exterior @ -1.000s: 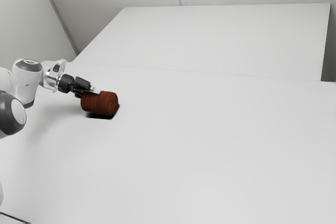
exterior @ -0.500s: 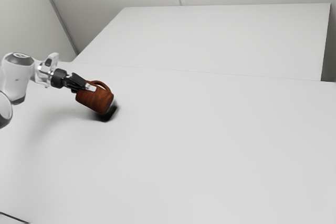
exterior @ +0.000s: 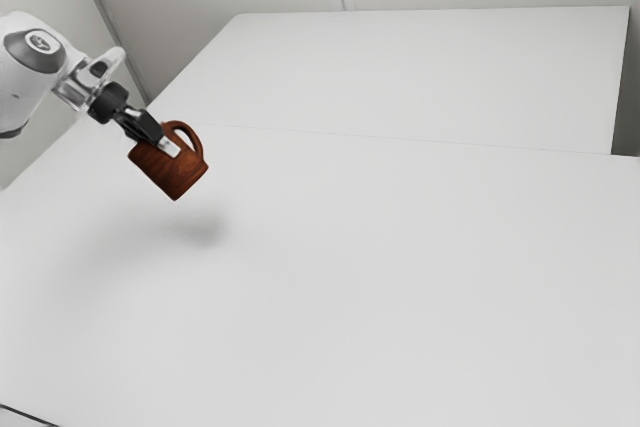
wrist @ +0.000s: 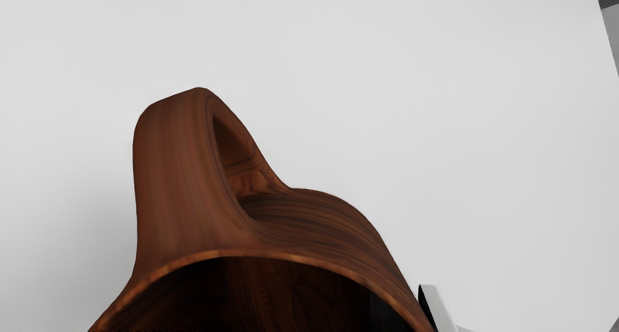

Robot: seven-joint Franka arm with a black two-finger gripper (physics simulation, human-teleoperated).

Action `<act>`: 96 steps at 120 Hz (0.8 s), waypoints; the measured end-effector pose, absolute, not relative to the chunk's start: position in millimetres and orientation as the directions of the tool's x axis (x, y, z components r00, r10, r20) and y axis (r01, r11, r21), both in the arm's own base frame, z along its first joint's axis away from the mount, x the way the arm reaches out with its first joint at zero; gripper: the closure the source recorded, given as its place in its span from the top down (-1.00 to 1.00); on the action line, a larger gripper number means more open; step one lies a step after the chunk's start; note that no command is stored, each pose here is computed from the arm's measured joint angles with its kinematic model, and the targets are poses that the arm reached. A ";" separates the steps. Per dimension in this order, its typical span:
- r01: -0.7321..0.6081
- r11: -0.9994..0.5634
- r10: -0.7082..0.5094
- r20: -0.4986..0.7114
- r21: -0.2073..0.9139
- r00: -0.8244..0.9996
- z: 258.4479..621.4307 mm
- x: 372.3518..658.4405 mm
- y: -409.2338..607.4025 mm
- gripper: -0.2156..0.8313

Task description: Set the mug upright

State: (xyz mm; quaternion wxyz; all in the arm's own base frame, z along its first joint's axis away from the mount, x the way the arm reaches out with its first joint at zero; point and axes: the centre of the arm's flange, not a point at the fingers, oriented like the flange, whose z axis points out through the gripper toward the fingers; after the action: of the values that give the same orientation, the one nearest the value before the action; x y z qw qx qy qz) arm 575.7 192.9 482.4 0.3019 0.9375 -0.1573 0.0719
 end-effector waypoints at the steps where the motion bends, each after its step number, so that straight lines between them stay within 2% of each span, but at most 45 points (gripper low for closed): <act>1: -0.340 -0.772 -0.256 0.226 0.537 0.940 484.0 575.4 189.7 -0.91; 36: -0.320 -0.875 -0.312 0.081 0.363 0.947 500.1 557.7 105.2 -0.91; 77: -0.276 -0.940 -0.280 0.009 0.201 0.960 496.5 541.8 31.8 -0.91; 96: -0.235 -0.961 -0.239 -0.013 0.145 0.971 478.6 527.6 9.0 -0.91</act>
State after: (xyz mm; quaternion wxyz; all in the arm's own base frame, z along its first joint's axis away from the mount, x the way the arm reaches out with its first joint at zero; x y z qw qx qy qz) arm 527.6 9.0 478.6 0.0713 0.9901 -0.1196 -0.0151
